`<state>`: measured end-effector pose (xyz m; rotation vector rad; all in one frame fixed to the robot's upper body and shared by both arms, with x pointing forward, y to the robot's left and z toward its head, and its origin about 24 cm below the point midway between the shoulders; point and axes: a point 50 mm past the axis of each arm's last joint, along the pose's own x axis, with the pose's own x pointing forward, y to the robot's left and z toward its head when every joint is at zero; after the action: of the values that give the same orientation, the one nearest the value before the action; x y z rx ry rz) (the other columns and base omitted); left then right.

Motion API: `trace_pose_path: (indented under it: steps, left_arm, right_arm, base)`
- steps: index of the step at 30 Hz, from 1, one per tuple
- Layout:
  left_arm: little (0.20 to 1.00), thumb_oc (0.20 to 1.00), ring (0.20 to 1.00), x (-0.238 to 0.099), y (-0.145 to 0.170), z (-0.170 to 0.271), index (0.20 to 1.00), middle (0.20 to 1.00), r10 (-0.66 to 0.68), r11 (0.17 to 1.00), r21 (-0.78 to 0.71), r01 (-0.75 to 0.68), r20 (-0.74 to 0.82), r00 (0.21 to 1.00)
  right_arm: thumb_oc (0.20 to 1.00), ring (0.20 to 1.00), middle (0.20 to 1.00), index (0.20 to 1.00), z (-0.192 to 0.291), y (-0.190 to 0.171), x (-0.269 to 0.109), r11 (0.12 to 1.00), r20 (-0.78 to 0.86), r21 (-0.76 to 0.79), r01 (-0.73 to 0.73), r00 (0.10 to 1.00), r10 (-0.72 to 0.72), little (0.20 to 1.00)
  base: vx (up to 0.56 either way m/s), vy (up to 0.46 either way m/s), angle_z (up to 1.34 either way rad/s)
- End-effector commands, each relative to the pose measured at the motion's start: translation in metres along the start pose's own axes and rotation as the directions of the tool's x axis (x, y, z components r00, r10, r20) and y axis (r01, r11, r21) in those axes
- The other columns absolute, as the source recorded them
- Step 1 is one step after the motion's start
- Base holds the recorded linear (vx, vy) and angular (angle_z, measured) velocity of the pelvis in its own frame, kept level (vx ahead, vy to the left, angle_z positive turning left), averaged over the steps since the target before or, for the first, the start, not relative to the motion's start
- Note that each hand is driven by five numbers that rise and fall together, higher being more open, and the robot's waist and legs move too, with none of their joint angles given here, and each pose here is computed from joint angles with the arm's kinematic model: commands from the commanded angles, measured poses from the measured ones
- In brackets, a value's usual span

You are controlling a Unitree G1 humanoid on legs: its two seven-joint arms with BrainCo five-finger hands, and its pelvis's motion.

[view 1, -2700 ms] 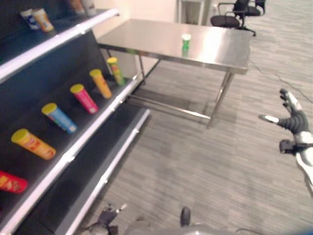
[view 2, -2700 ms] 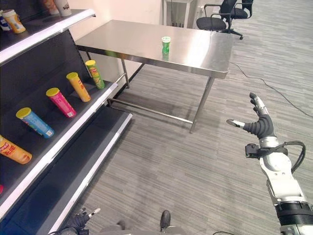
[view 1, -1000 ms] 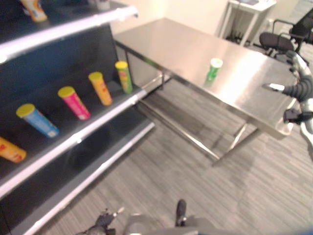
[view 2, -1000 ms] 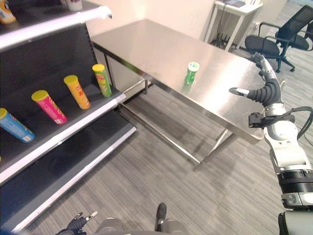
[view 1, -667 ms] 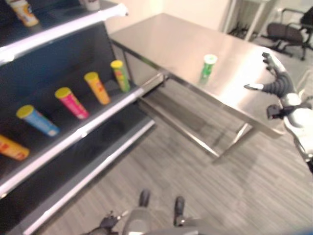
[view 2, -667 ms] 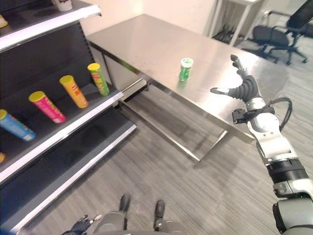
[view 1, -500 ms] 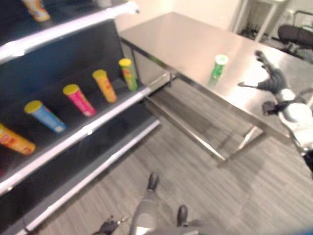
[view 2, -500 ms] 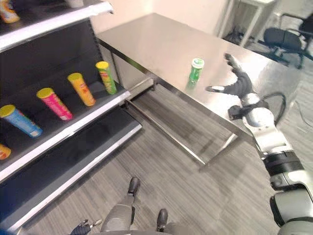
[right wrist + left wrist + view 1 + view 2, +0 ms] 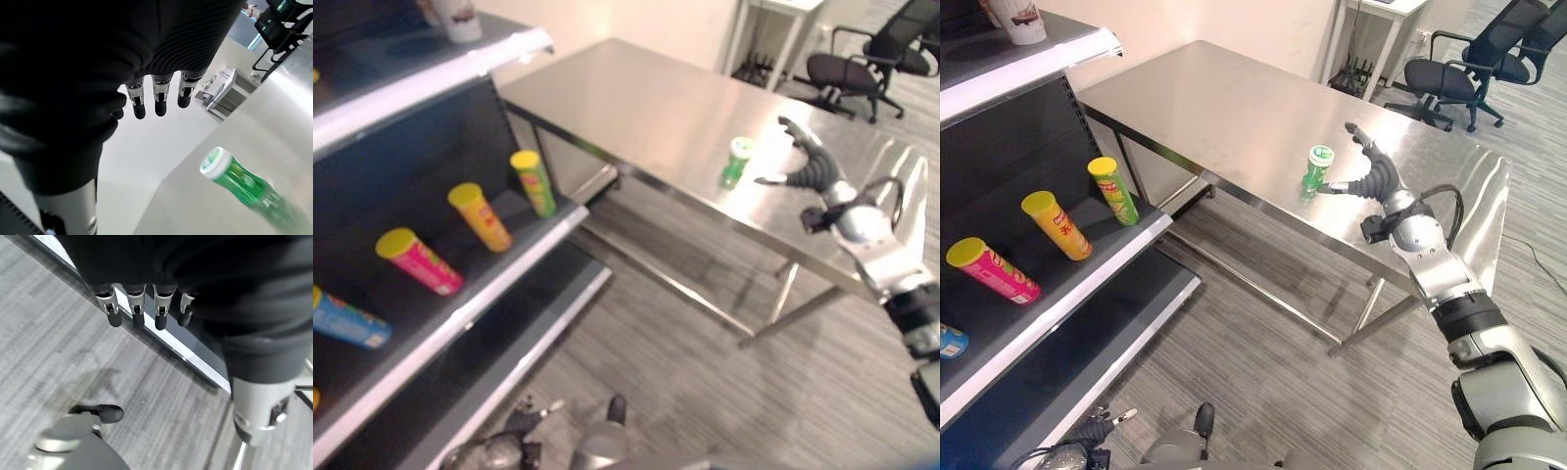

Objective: Put the goods on the table back onto the shelves and tidy them up.

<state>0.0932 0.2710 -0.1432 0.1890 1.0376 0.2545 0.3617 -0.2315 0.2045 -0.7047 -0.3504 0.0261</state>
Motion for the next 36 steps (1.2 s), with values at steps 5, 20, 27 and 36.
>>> trace_pose_path:
  steps: [5,20,27,36]
  left_arm:
    - [1.0,1.0,1.0,-0.003,0.021,-0.006,1.0,1.0,0.052,0.998,-0.019,-0.052,-0.014,0.999]
    - [1.0,1.0,1.0,0.002,-0.002,0.004,1.0,1.0,-0.019,0.999,0.048,0.018,0.009,1.0]
    - [1.0,1.0,1.0,-0.004,-0.009,-0.013,1.0,1.0,-0.042,0.998,0.054,0.044,-0.033,0.999]
    - [1.0,1.0,1.0,-0.008,-0.012,-0.029,1.0,1.0,-0.023,0.999,0.032,0.025,-0.082,0.996]
  right_arm:
    - [1.0,1.0,1.0,1.0,0.022,-0.039,0.016,0.991,0.062,-0.051,0.121,0.991,-0.118,1.0]
    - [1.0,1.0,1.0,1.0,-0.033,-0.093,-0.012,0.957,-0.183,-0.165,0.239,0.946,-0.267,1.0]
    - [1.0,1.0,1.0,1.0,-0.059,-0.101,-0.018,0.936,-0.323,-0.274,0.221,0.896,-0.306,1.0]
    - [1.0,1.0,1.0,1.0,-0.051,-0.118,-0.012,0.853,-0.289,-0.458,0.251,0.865,-0.409,1.0]
  base:
    - [0.29,-0.038,0.84]
    - [0.18,-0.204,1.05]
    - [0.1,-0.047,0.52]
    - [0.04,0.02,-0.04]
